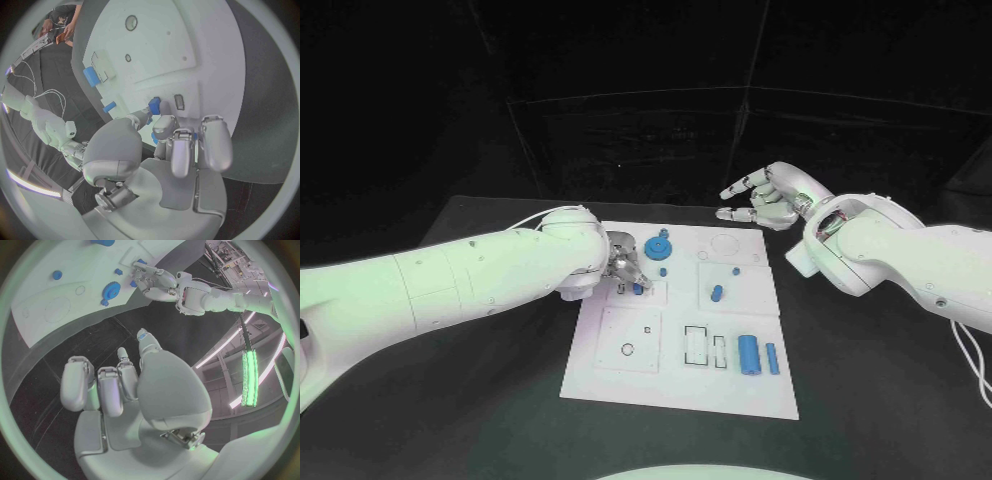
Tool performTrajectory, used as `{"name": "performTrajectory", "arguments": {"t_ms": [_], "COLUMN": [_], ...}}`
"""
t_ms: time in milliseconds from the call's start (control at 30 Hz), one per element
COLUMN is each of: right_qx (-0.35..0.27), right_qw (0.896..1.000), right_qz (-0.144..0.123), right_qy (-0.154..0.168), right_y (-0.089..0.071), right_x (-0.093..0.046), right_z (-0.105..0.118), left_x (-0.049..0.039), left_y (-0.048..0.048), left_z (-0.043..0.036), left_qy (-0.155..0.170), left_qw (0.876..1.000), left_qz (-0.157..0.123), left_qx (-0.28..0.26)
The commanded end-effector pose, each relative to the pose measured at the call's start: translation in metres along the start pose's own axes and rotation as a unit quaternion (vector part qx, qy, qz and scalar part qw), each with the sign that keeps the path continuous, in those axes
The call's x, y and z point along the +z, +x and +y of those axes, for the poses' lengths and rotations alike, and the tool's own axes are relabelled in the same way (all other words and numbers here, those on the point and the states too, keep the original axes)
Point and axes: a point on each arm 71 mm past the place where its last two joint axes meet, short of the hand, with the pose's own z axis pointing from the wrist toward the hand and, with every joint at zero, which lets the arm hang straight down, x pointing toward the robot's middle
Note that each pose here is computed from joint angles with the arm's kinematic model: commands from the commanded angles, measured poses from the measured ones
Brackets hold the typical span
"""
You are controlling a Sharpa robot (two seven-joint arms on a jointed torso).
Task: Assemble the parts on the task board
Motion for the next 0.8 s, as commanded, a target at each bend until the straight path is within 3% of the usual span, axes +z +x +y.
{"name": "performTrajectory", "arguments": {"t_ms": [33,500,700,800], "right_qx": [-0.002,-0.002,-0.003,-0.003], "right_qw": [1.0,1.0,1.0,1.0], "right_qz": [0.002,0.001,0.001,0.0], "right_qy": [-0.004,-0.003,-0.003,-0.003], "right_y": [-0.0003,-0.001,-0.0016,-0.0019], "right_x": [0.0004,0.0004,0.0008,0.001], "right_z": [0.0015,0.0008,-0.0001,-0.0007], "left_x": [0.0012,0.0,-0.004,-0.0078], "left_y": [0.0037,0.0023,0.0008,-0.0045], "left_z": [0.0015,0.0041,0.0063,0.0049], "left_qy": [-0.005,-0.006,-0.003,0.002], "left_qw": [1.0,1.0,1.0,1.0], "left_qz": [0.013,0.003,-0.005,-0.013], "left_qx": [0.008,0.001,-0.005,-0.011]}}
